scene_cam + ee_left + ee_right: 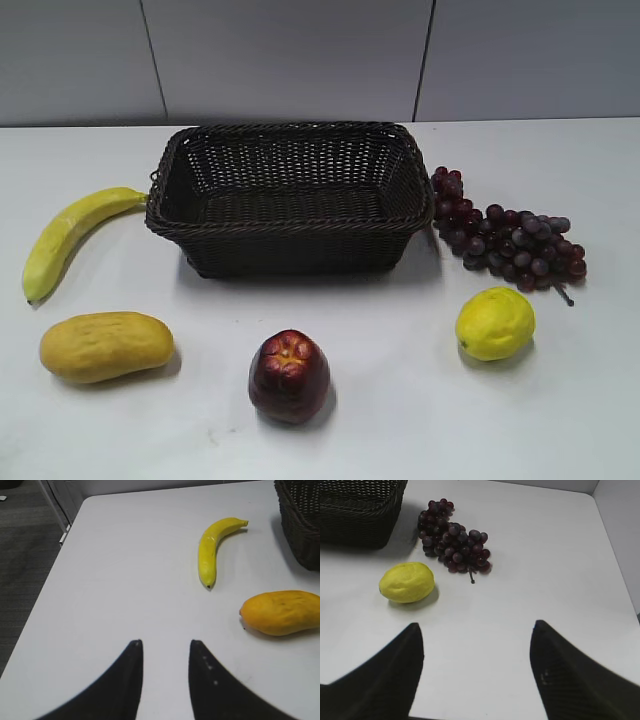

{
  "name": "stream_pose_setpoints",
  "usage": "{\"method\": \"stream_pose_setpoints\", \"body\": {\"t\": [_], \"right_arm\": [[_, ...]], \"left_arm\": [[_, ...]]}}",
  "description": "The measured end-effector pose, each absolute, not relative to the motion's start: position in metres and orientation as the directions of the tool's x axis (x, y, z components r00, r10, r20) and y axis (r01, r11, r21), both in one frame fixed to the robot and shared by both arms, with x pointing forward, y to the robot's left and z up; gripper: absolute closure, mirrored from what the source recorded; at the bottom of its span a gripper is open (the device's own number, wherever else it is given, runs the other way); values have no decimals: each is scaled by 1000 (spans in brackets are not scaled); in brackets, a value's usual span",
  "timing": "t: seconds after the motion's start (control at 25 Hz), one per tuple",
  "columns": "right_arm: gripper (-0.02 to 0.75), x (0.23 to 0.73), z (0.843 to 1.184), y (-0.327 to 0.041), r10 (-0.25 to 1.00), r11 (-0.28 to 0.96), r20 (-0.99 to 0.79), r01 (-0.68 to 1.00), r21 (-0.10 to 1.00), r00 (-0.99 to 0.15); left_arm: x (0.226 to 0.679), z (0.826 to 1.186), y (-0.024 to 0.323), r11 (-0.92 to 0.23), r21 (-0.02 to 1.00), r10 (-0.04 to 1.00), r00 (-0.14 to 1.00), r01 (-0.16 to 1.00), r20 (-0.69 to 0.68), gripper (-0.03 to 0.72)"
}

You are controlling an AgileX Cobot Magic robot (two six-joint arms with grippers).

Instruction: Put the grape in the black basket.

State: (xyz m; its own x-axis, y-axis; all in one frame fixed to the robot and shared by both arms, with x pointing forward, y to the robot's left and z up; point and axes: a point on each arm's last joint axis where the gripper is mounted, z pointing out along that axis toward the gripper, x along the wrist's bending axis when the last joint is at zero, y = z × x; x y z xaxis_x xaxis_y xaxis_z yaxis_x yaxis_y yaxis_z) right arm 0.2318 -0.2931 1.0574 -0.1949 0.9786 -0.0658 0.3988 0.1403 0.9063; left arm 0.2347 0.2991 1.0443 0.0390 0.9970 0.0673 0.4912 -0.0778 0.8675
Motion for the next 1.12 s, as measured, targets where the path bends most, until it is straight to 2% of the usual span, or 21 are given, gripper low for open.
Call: {"method": "stream_pose_setpoints", "body": {"t": [0.64,0.8,1.0,1.12], "right_arm": [[231,232,1057,-293,978,137,-60,399,907,-198],[257,236,1061,-292,978,128,-48,406,905,-202],[262,265,1095,-290,985,75,-46,173,982,-164],[241,290,1114,-290,990,49,-44,35,998,-135]], "left_arm": [[235,1044,299,-78,868,997,39,491,67,455],[235,1044,299,-78,868,997,39,491,67,455],[235,1044,299,-78,868,997,39,491,67,455],[235,1044,299,-78,868,997,39,491,67,455]]}}
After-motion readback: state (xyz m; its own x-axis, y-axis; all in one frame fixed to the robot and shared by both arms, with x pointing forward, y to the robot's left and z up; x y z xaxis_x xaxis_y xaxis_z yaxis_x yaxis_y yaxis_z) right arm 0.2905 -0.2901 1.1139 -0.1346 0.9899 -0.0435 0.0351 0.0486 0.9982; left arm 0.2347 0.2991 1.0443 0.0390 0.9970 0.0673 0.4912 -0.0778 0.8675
